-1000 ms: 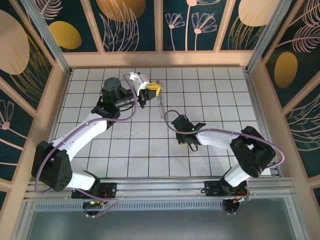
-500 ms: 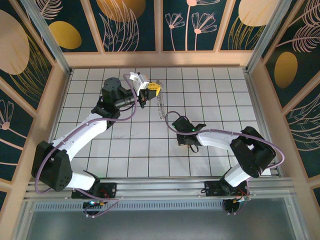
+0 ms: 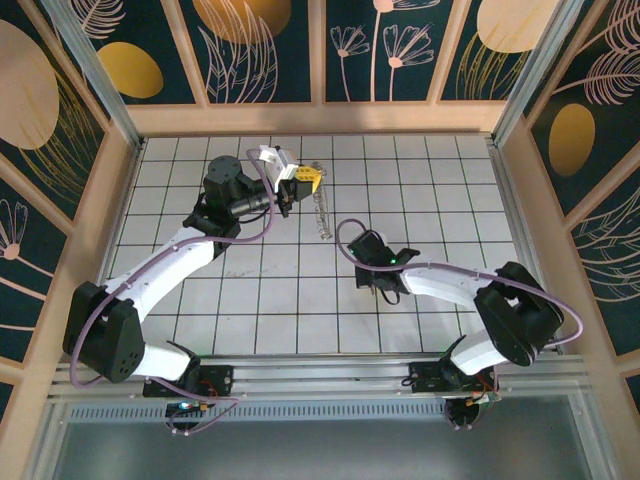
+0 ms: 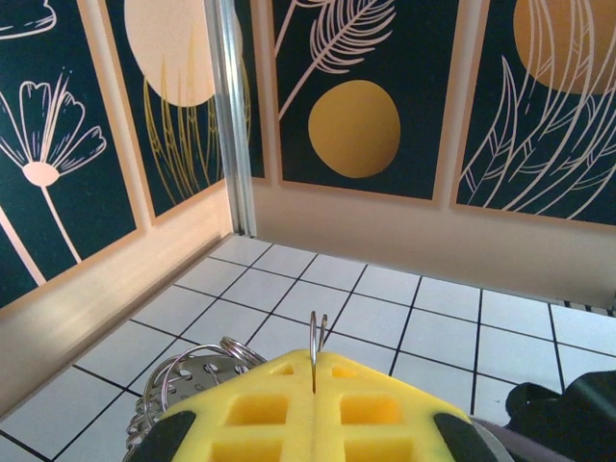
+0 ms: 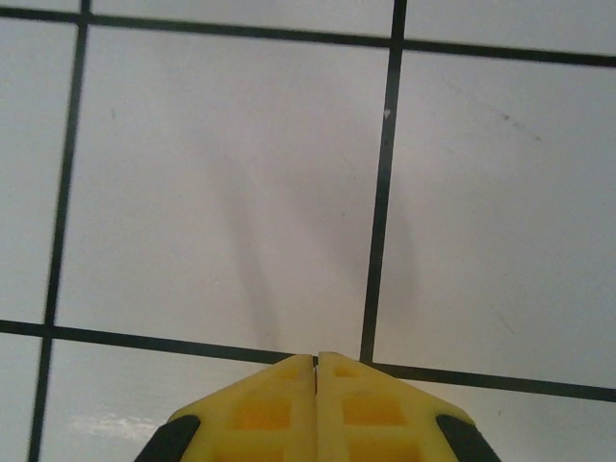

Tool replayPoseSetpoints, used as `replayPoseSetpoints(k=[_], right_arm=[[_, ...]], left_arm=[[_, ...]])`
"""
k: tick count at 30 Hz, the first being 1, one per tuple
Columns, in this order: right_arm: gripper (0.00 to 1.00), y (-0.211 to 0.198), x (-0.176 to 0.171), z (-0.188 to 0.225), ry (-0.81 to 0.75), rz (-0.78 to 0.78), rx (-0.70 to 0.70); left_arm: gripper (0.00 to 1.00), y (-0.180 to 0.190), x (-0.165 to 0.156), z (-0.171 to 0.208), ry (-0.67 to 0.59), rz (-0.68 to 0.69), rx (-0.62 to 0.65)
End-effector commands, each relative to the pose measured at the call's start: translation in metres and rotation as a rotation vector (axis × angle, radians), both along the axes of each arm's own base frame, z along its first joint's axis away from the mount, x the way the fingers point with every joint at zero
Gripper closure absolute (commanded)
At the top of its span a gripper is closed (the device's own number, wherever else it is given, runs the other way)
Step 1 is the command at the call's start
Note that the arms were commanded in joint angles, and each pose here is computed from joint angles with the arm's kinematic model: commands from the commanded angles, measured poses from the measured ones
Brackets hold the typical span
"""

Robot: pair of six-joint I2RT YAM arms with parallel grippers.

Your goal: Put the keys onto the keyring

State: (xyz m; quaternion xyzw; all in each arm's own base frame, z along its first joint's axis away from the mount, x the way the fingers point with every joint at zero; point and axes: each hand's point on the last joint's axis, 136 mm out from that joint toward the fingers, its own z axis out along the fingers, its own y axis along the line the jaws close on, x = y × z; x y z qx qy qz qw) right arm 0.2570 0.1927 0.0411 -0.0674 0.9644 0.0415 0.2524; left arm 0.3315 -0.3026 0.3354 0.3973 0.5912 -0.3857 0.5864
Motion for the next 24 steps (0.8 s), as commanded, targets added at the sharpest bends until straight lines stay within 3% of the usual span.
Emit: replayPoseSetpoints(k=[1, 24], right_arm=[[1.00, 0.000, -0.001, 0.010, -0.021, -0.018, 0.029], [1.00, 0.005, 0.033, 0.062, -0.129, -0.059, 0.183]], left_arm=[[1.00, -0.001, -0.010, 0.023, -0.068, -0.024, -0.038], [1.00, 0.000, -0.008, 0.021, -0.063, -0.017, -0.031]])
